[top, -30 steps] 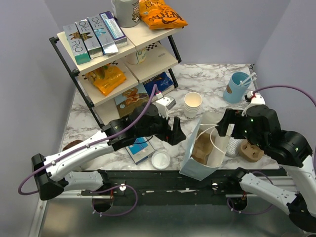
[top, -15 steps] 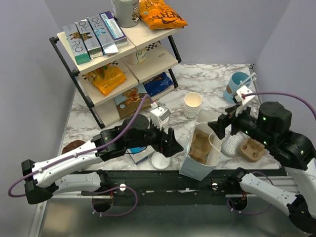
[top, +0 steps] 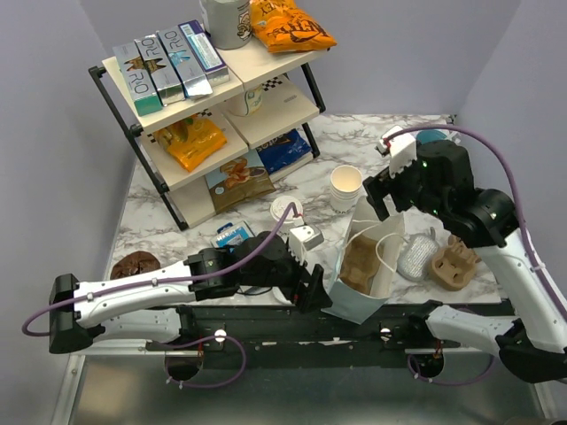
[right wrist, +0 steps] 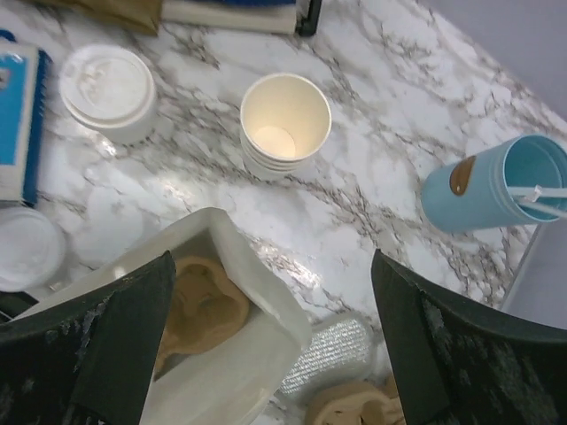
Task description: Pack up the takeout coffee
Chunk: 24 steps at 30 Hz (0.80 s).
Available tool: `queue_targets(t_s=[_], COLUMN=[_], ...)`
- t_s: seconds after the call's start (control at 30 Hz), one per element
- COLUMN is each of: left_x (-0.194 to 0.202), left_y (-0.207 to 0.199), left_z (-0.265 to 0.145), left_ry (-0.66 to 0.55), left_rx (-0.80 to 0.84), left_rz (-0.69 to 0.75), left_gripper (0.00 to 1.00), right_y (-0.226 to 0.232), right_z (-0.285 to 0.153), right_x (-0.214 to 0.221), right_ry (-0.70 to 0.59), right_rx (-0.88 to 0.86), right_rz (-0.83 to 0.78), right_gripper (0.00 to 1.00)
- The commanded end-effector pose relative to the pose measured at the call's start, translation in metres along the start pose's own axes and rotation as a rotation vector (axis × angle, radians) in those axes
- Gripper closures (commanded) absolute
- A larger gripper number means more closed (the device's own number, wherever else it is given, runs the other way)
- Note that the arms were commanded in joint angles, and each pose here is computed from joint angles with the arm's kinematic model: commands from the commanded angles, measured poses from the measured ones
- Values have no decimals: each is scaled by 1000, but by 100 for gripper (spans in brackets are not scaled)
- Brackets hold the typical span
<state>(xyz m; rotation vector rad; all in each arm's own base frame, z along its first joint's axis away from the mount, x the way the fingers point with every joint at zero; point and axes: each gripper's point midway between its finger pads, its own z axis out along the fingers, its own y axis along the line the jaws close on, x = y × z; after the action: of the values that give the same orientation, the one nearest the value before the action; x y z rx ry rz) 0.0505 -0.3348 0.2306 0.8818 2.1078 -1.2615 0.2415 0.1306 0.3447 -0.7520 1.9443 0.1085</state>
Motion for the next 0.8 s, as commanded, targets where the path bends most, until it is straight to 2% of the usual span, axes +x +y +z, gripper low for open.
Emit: queue_targets(t_s=[0.0,0.07,0.17,0.23,0.37,0.5,0.67,0.77], left_x=[5,8,11,14,14,9,5,-1], left_y=[5,10,14,25,41,52,68,79], left_z=[16,23,32,37,44,43,41,39], left_ry=[-8,3,11,17,14,6,-12,-30], left_rx=[-1,-18,-25,-75,-161,-228,-263,-282], left_rz=[-15,-16,-16,-24,-42,-47,-62,-81], left_gripper=[1,1,1,1,1,1,1,1], right_y=[-4,-9,-26,-27,-22,-3,-5,8], right_z=[-24,-29,-20,-7,12,28,55,61], right_x=[-22,-36,-32,-21,5,24,51,67], right_ry=[-103,-149,-83,-13,75,121,241,293], right_rx=[-45,-33,45,29,-22,-171,-180,-267], right_rz=[-64,-60,-12,-7,-44,-103,-82,-77], right_gripper=[0,0,0,0,0,0,0,2])
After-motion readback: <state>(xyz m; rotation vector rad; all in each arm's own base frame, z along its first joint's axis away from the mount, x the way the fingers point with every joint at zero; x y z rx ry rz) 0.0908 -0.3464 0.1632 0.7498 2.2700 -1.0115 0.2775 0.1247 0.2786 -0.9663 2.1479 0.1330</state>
